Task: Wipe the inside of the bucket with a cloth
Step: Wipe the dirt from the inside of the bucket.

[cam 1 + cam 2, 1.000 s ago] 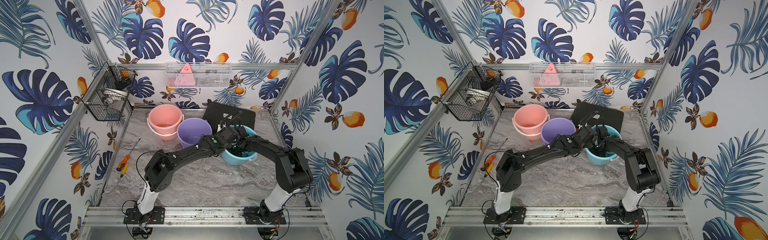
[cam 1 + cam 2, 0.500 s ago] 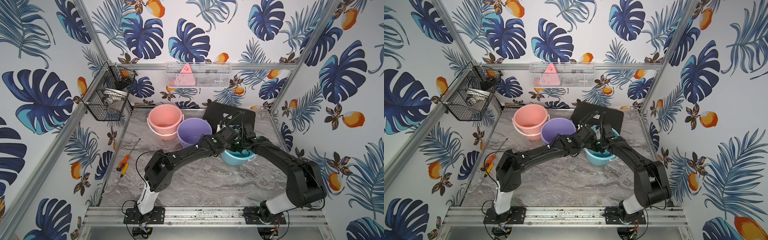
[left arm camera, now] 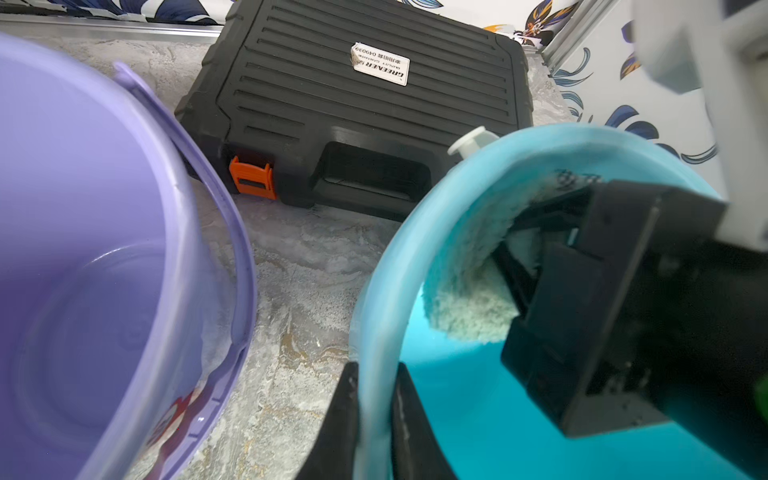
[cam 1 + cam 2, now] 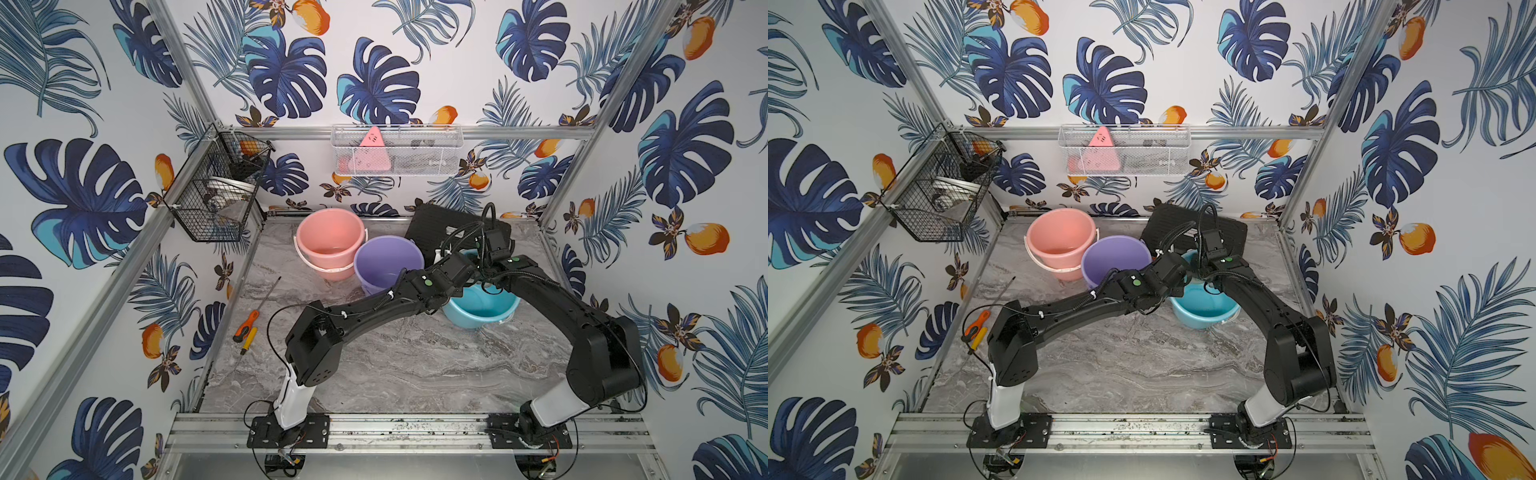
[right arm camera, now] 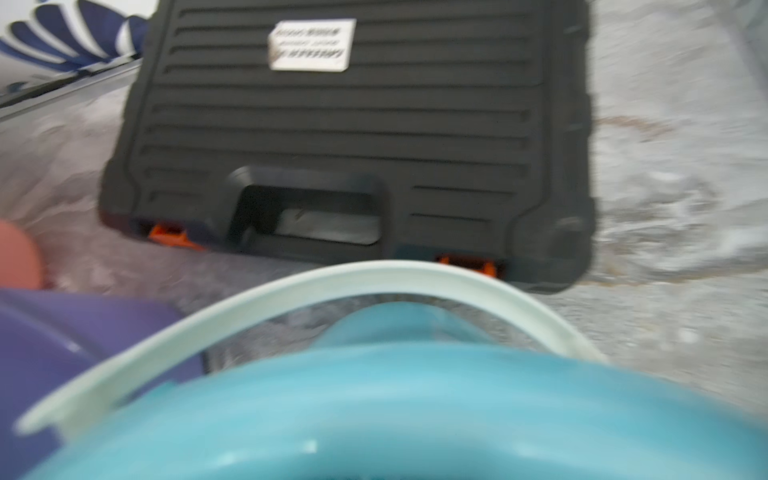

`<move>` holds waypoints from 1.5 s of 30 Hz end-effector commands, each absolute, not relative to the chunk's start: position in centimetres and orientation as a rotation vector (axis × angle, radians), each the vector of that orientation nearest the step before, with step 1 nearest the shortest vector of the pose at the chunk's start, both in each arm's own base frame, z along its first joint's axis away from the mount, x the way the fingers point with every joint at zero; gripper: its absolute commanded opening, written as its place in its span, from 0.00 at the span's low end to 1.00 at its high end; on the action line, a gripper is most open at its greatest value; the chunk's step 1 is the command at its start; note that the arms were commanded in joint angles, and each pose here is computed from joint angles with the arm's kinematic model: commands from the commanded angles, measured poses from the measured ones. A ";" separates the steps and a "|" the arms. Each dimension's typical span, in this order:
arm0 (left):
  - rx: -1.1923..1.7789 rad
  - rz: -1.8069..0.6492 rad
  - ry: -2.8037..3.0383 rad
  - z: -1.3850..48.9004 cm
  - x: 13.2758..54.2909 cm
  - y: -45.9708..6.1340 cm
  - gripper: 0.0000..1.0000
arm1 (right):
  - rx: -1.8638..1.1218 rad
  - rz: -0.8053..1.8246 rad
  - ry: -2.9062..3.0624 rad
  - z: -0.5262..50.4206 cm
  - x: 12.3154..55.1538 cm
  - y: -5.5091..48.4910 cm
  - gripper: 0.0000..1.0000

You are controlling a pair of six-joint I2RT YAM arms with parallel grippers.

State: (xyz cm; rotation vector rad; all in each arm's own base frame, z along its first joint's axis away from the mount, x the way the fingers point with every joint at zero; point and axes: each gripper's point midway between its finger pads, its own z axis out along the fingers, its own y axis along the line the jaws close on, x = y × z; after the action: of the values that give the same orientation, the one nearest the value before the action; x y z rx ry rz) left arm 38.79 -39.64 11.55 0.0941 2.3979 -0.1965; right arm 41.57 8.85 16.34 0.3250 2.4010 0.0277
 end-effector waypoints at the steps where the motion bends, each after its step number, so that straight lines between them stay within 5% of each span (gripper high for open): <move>1: 0.193 -0.094 2.457 10.8 37.7 -38.7 0.00 | 0.417 -0.168 2.282 19.1 41.6 5.4 0.00; 6: 0.164 -0.041 2.421 11.9 38.5 -38.3 0.00 | 0.474 -0.272 2.330 19.0 38.5 3.5 0.00; 15: 0.171 -0.065 2.368 13.6 39.7 -39.5 0.00 | 0.478 -0.080 2.546 15.3 31.9 5.1 0.00; 30: 0.178 -0.079 2.363 13.6 40.2 -40.3 0.00 | 0.344 0.602 2.629 18.2 26.3 13.0 0.00; 45: 0.237 -0.105 2.377 13.5 39.3 -40.0 0.00 | 0.602 0.108 2.529 17.5 28.0 3.6 0.00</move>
State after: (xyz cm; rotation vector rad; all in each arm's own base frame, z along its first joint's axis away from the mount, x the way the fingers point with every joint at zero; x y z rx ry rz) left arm 39.38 -39.81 13.33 0.1890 2.3817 -0.0954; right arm 27.56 5.27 17.00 0.5625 2.5548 0.1938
